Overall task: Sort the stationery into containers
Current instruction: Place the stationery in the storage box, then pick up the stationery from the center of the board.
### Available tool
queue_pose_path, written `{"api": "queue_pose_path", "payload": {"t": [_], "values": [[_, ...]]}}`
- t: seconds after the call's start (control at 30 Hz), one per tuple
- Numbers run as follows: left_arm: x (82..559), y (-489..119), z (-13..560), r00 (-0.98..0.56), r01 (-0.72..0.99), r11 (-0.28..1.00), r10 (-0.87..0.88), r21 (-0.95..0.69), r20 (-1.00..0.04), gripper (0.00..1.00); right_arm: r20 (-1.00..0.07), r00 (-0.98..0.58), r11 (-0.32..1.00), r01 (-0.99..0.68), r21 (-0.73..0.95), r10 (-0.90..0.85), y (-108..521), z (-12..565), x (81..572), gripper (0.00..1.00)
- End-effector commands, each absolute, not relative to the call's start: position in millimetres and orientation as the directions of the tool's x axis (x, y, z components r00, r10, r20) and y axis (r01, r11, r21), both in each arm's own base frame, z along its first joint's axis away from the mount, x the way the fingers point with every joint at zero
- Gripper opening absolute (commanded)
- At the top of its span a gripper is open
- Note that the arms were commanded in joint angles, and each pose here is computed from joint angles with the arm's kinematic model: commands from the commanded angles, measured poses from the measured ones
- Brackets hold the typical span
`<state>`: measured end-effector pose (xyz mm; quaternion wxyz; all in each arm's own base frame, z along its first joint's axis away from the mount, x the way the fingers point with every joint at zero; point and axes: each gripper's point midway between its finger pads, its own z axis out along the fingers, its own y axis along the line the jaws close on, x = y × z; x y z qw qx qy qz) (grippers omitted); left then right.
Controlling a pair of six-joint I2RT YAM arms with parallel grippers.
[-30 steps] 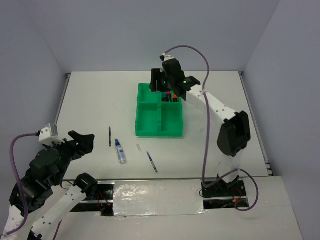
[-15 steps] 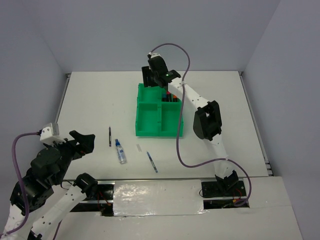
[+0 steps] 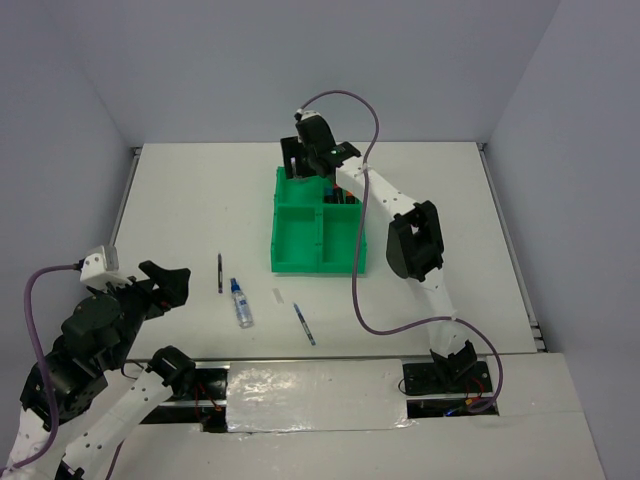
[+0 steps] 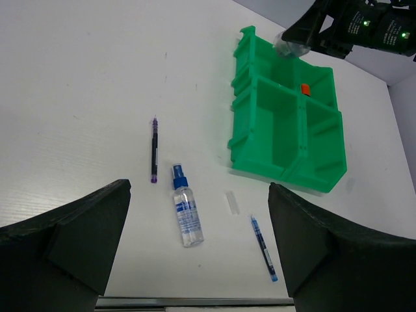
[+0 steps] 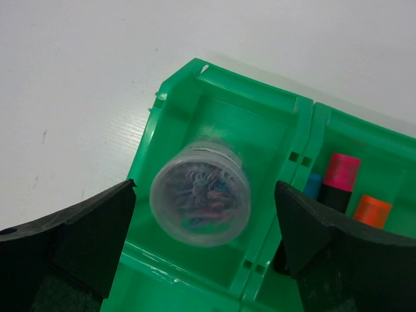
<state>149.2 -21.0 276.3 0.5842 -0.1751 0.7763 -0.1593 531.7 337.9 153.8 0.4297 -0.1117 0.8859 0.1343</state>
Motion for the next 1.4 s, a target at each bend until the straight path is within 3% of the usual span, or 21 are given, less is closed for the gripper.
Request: {"api": "queue_pose_path", "payload": {"t": [0.0,0.27,0.43,0.7,0.8,1.1,1.37], "values": [[152,-23,285,-0.229,-0.059,0.884,-0.464,-0.463,-0.856,0.99,-0.823,-0.562,0.918,-0.365,0.155,-0.085,349,177,531,0.99],[152,-23,284,-0.233,-0.065,0.885,-0.462,-0.460,-0.856,0.99,-0.860,-0.506,0.908,-0.385,0.164,-0.059,350,235,519,1.00],[149,-17,284,-0.214,-0.087,0.876,-0.482,-0.475,-0.849,0.99,-0.880,-0.457,0.890,-0.445,0.099,-0.131,366,278,448,1.00],[146,2,282,-0.166,-0.195,0.850,-0.521,-0.490,-0.837,0.99,-0.803,-0.551,0.883,-0.465,0.070,-0.226,416,196,290,0.98],[144,5,284,-0.144,-0.195,0.845,-0.527,-0.498,-0.838,0.99,-0.772,-0.571,0.881,-0.472,0.030,-0.280,434,166,255,0.82],[139,8,288,-0.109,-0.182,0.835,-0.542,-0.519,-0.834,0.99,-0.676,-0.629,0.835,-0.549,0.038,-0.383,468,95,212,0.80],[143,5,287,-0.125,-0.180,0.844,-0.529,-0.505,-0.839,0.99,-0.657,-0.650,0.814,-0.573,0.093,-0.383,486,79,196,0.80]]}}
